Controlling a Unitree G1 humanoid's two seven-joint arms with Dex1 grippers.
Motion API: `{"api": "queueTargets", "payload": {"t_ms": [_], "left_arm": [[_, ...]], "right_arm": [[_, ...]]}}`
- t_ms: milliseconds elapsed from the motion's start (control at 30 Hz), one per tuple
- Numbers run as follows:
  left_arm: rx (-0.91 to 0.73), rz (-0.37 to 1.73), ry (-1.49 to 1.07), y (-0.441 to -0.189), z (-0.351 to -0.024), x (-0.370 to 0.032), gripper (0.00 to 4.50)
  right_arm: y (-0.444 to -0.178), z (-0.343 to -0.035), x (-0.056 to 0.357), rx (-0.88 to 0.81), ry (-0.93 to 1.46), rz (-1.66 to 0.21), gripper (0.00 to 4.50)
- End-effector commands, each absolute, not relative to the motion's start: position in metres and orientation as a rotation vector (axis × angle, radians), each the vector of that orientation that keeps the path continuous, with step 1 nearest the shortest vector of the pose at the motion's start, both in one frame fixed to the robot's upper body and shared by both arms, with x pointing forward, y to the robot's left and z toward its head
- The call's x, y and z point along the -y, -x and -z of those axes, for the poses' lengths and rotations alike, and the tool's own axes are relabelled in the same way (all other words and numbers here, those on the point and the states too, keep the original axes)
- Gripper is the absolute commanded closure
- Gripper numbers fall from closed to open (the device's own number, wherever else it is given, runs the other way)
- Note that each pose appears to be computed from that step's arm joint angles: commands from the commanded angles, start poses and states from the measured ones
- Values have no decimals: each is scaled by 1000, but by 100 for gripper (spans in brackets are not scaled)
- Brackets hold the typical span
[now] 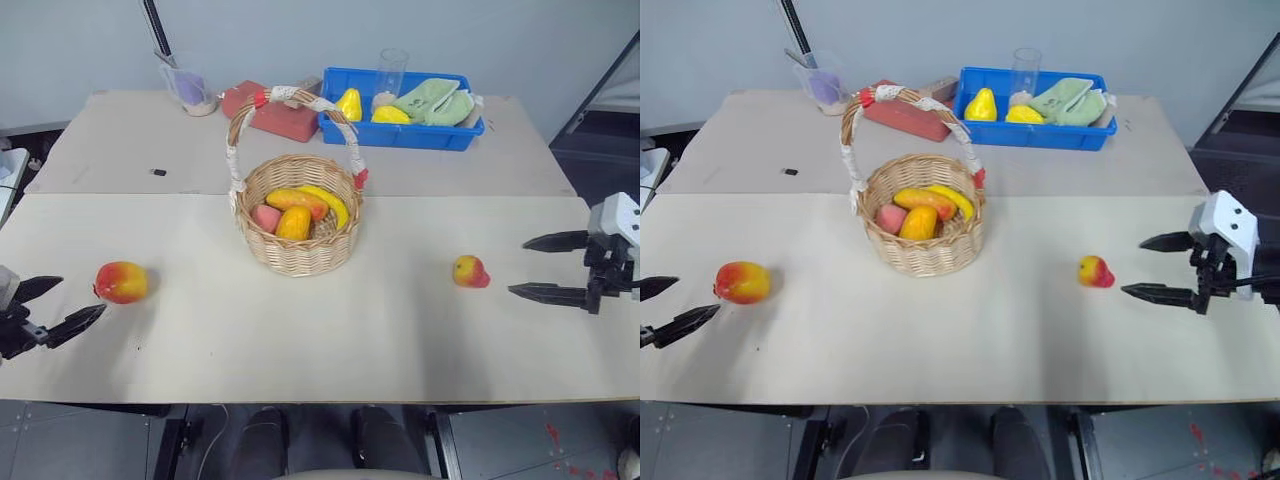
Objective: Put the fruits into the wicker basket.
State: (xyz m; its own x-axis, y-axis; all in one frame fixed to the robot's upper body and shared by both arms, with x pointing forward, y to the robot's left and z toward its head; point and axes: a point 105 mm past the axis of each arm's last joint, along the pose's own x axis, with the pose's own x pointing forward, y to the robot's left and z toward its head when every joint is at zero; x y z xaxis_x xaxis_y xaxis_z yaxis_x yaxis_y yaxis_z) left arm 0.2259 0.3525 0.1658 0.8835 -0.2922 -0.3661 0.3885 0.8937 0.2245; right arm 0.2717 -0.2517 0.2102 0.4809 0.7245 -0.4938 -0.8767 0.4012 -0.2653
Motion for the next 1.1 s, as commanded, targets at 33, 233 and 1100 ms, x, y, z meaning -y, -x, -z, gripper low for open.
{"api": "queueTargets", "payload": {"t_ms": [33, 233, 1100], "left_arm": [[-298, 327, -259, -238, -165, -351, 0], [-288, 296, -230, -254, -159, -356, 0], [-350, 269, -167, -293, -117, -355, 106]], "right_arm": [[-257, -243, 206, -193, 516, -1197, 1], [-241, -273, 157, -59, 490, -1363, 1], [-232, -282, 123, 35, 510, -1479, 0]]}}
